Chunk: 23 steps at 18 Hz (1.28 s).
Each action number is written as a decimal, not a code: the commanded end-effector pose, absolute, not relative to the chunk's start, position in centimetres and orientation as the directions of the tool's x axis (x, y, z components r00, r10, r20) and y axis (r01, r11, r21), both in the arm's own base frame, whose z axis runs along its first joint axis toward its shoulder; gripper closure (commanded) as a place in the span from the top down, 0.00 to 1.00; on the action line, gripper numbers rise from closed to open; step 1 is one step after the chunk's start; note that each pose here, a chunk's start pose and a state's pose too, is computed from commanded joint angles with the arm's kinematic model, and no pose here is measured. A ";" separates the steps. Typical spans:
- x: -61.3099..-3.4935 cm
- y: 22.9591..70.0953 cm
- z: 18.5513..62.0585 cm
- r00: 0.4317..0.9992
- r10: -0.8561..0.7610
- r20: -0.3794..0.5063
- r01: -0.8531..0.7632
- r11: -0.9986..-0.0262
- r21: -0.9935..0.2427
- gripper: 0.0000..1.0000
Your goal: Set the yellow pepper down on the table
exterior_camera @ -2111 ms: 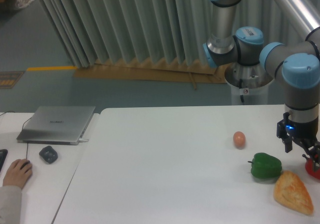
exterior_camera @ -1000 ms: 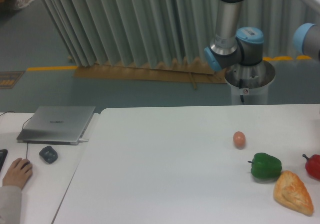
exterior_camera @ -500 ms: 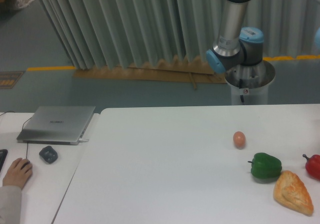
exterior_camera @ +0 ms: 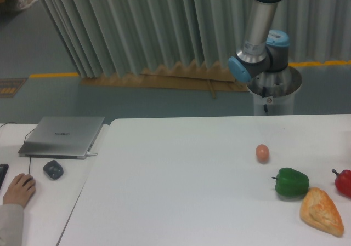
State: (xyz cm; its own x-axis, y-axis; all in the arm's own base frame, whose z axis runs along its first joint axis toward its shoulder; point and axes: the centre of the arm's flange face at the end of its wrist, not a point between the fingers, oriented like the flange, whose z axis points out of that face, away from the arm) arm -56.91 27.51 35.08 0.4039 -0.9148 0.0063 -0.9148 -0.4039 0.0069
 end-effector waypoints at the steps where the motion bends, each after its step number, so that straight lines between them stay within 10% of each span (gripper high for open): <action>1: -56.9 27.3 34.8 0.372 -0.928 0.011 -0.928 -0.372 0.000 1.00; 16: -58.1 29.9 31.9 -0.095 -0.983 0.159 -0.994 0.102 0.036 1.00; 17: -57.7 30.3 32.7 -0.046 -0.985 0.164 -0.997 0.056 0.055 1.00; 21: -57.2 28.1 37.8 0.803 -0.586 -0.107 -0.594 -0.800 -0.080 1.00; 23: -57.5 26.5 37.1 0.971 -0.226 -0.073 -0.230 -0.972 -0.042 1.00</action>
